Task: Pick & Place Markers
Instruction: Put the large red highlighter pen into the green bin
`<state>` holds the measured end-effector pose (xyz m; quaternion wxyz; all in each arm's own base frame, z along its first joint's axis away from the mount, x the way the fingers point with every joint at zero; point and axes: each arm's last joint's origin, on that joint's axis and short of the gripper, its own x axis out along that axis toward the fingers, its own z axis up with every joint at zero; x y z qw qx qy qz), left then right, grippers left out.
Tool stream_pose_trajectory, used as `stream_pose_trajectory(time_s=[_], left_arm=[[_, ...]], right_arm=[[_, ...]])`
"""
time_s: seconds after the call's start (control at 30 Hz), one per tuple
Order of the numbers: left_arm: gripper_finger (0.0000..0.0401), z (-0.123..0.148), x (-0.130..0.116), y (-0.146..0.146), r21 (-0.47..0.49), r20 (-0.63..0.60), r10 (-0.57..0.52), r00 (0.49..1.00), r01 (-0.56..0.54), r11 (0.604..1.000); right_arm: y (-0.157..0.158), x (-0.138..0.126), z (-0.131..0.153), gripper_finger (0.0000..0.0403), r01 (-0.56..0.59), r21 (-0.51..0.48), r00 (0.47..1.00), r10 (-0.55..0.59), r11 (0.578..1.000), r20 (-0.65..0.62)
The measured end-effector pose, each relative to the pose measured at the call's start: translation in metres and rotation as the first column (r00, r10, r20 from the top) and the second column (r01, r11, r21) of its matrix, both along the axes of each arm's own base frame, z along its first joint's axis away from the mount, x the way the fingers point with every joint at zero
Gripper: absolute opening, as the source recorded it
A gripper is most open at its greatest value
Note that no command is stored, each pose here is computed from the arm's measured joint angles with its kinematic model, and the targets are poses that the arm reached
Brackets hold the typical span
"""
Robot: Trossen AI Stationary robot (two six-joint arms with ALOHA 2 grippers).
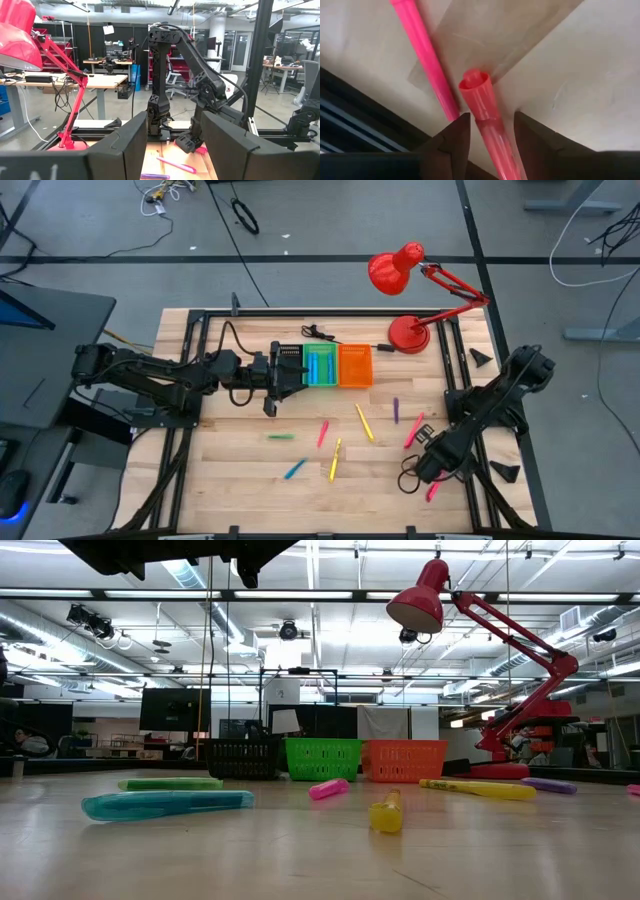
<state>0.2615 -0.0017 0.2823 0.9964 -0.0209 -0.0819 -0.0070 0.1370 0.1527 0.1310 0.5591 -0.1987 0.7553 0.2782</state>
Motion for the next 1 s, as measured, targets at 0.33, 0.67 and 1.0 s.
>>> stream_pose_trajectory(time_s=[0.33,0.67,1.0], left_arm=[[0.0193,0.000,0.000,0.000,0.000,0.000,0.000,1.000,0.000,1.000],[0.0193,0.000,0.000,0.000,0.000,0.000,0.000,1.000,0.000,1.000],[0.0193,0.000,0.000,0.000,0.001,0.000,0.000,1.000,0.000,1.000]], right_arm=[[0.001,0.002,-0.009,0.0121,0.003,-0.053,1.000,-0.004,0.999,-0.018],[0.001,0.002,-0.009,0.0054,-0.009,-0.049,1.000,0.009,0.999,-0.017],[0.011,0.022,0.013,0.0052,-0.037,-0.039,0.999,0.039,0.999,0.033]])
